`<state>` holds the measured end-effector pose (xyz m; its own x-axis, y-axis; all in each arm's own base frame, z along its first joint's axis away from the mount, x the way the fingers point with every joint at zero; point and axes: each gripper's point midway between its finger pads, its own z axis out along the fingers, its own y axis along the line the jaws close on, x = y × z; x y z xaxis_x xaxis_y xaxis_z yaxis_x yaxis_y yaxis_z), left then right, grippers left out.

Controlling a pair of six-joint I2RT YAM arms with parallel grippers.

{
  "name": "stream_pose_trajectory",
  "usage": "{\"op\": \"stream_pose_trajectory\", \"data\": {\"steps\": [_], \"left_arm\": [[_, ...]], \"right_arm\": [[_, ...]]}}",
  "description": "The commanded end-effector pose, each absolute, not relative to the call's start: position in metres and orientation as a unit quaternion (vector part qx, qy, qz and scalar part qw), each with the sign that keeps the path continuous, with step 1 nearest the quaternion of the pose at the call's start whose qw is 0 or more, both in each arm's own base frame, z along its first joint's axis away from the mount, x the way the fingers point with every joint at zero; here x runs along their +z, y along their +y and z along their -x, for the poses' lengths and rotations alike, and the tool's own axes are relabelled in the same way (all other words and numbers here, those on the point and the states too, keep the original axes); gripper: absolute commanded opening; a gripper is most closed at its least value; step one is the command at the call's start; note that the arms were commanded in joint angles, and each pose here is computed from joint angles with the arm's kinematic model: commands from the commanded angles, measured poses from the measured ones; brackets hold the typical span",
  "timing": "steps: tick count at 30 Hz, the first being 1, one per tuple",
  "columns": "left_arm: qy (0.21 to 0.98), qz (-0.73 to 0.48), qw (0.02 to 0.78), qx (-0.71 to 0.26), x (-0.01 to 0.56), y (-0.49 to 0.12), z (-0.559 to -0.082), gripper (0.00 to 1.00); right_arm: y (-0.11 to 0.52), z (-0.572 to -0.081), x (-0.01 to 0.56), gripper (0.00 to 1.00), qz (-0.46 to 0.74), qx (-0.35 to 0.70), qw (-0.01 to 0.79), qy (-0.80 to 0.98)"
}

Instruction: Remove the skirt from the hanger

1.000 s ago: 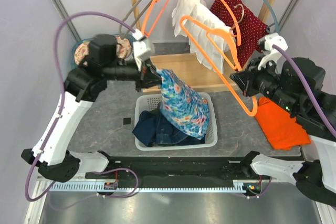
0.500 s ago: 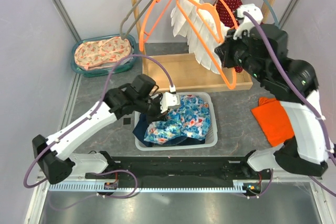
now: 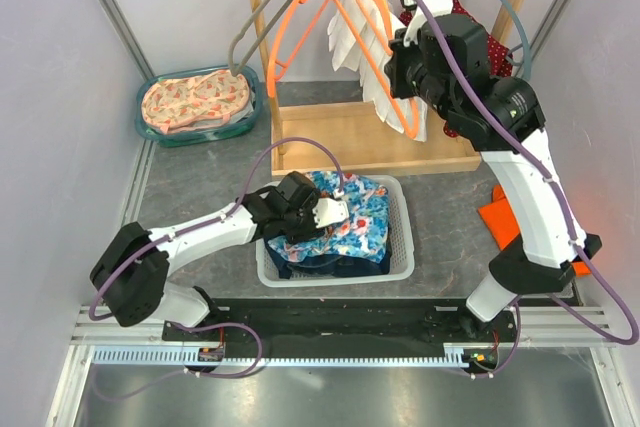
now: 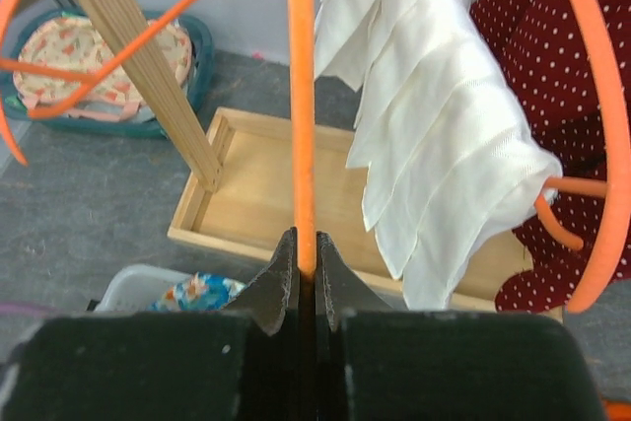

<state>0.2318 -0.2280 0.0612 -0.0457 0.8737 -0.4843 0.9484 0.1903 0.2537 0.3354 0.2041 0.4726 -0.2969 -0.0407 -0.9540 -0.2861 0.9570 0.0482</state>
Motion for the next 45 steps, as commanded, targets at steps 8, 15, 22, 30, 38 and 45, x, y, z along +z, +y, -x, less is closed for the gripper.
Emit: {"op": "stream_pose_trajectory", "data": {"steps": [8, 15, 22, 30, 38, 45], "left_arm": [[0.74, -0.627, 0.242, 0.032, 0.042, -0.18, -0.234, 1.0], [0.702, -0.613, 0.348, -0.099, 0.16, -0.211, -0.205, 1.0], [0.678, -0.592, 0.414, -0.135, 0.247, -0.221, -0.2, 1.0], [0.637, -0.594, 0.457, -0.178, 0.319, -0.225, -0.182, 1.0], [0.619, -0.582, 0.492, -0.188, 0.362, -0.216, -0.17, 1.0], [0.615, -0.575, 0.508, -0.184, 0.375, -0.216, -0.172, 1.0]], "right_arm": [[0.211, -0.39, 0.491, 0.0, 0.078, 0.112, 0.624, 0.769], [0.22, -0.406, 0.48, 0.0, 0.088, 0.106, 0.622, 0.771], [0.231, -0.43, 0.484, 0.0, 0.093, 0.108, 0.639, 0.756], [0.241, -0.456, 0.467, 0.0, 0.097, 0.107, 0.637, 0.757], [0.255, -0.476, 0.451, 0.0, 0.101, 0.122, 0.631, 0.759], [0.285, -0.47, 0.432, 0.0, 0.126, 0.151, 0.61, 0.767]]}}
